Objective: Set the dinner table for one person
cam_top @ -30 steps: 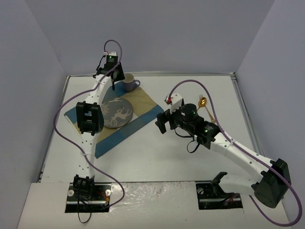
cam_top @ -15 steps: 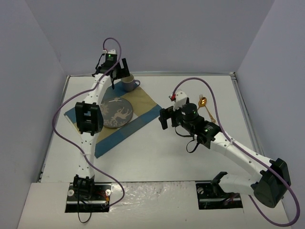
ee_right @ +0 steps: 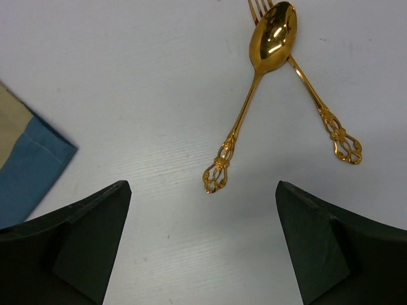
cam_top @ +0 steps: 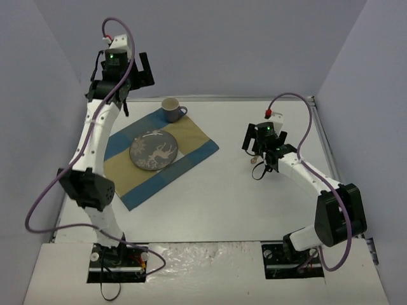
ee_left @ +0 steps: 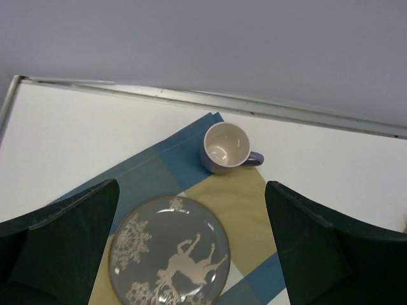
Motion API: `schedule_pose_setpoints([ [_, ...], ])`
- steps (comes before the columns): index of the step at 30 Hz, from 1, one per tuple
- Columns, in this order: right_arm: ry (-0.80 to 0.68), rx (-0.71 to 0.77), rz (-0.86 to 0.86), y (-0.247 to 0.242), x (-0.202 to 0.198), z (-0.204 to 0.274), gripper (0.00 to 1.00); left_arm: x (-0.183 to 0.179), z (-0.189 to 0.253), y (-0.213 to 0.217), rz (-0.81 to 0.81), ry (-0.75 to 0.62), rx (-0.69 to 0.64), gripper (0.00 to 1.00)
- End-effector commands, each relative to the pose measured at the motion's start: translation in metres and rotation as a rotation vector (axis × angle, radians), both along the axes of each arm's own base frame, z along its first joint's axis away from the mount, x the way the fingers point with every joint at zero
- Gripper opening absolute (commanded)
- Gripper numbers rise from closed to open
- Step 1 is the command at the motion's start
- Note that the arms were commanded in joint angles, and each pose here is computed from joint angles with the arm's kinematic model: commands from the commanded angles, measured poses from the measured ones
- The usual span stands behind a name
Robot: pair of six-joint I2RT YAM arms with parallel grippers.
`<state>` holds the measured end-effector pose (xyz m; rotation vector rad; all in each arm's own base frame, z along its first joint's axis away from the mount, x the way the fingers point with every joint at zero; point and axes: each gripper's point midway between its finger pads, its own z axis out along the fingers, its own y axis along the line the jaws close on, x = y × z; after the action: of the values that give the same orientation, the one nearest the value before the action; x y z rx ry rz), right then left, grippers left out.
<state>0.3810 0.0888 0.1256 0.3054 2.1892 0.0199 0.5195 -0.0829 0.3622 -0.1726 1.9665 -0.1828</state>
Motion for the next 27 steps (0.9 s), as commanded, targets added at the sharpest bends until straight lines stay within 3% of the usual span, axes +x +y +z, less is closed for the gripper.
schedule_pose_setpoints([
  [1,-0.037,0.013,-0.144,-0.014,0.040,0.002,0.93,-0.067,0.010,0.034,0.095,0.000,0.047,0.97],
  [6,0.018,0.004,-0.212,-0.032,0.061,-0.028,0.91,-0.125,-0.041,0.047,0.152,0.092,0.017,0.97],
  [13,0.072,0.028,-0.261,-0.054,0.078,-0.061,0.78,-0.197,-0.078,0.061,0.149,0.160,0.061,0.97],
  [20,0.092,0.037,-0.283,-0.060,0.090,-0.080,0.63,-0.229,-0.130,0.067,0.138,0.221,0.092,0.97],
  [27,0.129,0.019,-0.298,-0.065,0.091,-0.099,0.51,-0.228,-0.130,0.071,0.157,0.189,0.098,0.97],
])
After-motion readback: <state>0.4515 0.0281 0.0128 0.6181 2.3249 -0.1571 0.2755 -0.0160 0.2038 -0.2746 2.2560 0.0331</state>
